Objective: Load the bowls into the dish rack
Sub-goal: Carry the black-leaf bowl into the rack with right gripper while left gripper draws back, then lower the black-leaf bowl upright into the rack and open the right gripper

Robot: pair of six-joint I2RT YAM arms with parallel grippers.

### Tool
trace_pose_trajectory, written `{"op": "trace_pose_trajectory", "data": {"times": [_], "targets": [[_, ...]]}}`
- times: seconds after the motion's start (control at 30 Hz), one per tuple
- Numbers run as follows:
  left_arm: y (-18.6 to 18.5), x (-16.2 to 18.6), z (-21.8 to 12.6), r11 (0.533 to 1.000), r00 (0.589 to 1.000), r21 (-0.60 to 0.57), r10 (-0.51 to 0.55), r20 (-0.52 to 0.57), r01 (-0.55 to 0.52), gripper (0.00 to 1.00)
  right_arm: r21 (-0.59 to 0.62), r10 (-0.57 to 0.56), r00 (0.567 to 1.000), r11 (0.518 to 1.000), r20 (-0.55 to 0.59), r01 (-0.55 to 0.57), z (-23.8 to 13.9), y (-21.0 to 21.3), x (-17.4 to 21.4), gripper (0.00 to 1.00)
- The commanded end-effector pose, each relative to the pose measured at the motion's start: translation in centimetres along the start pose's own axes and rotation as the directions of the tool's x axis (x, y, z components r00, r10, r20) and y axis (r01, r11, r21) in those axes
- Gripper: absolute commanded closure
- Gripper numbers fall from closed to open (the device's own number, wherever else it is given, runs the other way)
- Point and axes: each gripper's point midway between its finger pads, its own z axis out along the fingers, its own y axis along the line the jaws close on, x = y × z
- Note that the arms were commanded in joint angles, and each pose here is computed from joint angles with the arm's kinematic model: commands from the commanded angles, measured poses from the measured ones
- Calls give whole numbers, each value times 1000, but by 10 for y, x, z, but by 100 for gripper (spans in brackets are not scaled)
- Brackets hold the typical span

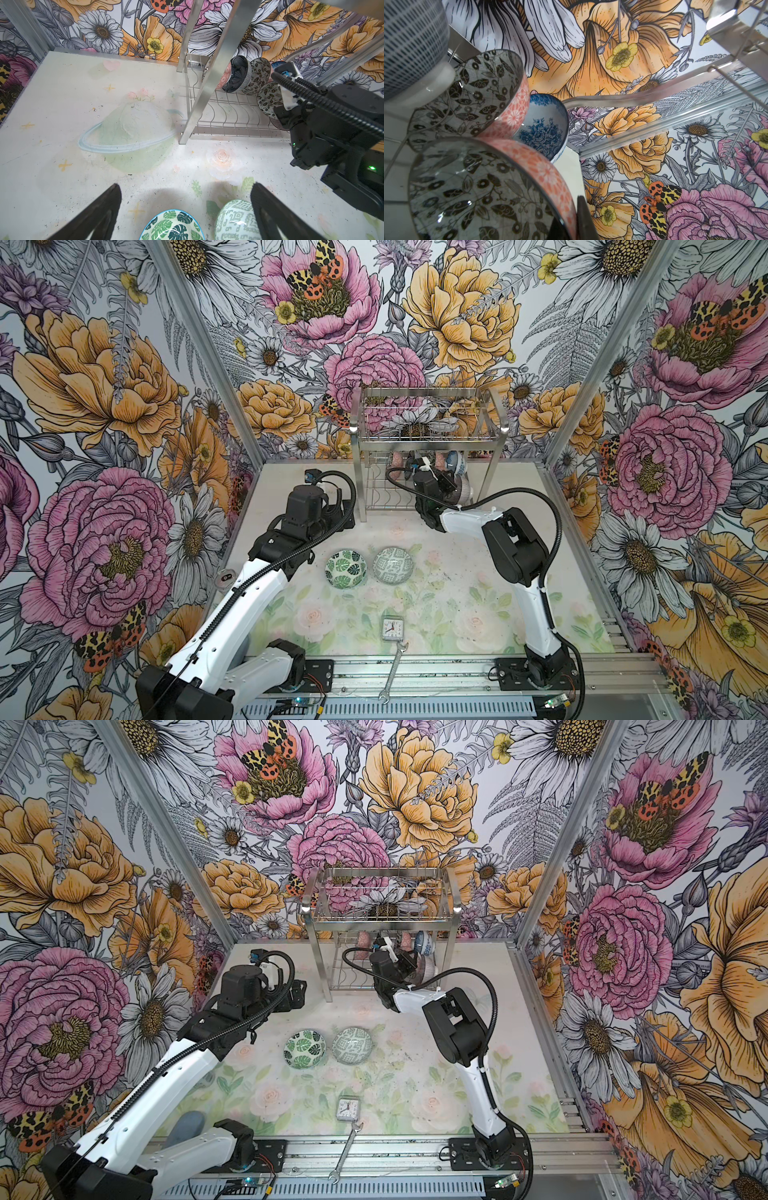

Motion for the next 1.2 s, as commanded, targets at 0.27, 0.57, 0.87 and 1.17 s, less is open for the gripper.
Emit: {"op": "trace_pose_trajectory", "data": {"times": [0.27, 0.57, 0.87, 1.17], "targets": [[2, 3, -3, 1000, 1000, 8, 6, -2, -6, 1, 35, 38, 999, 999, 2, -38, 4, 0, -6, 100], [3, 5, -1, 1000, 1000, 5, 2, -7, -2, 1, -22, 8, 1000, 1000, 7, -7, 0, 16, -5, 92], [4, 6, -1, 1000, 1000, 4, -2, -9, 2, 1, -62, 4, 1000, 998, 31, -2, -12, 30, -10, 86], [5, 8, -2, 1000, 1000, 4, -4, -11, 4, 1, -100, 33, 999, 995, 42, -28, -18, 27, -13, 79]]}}
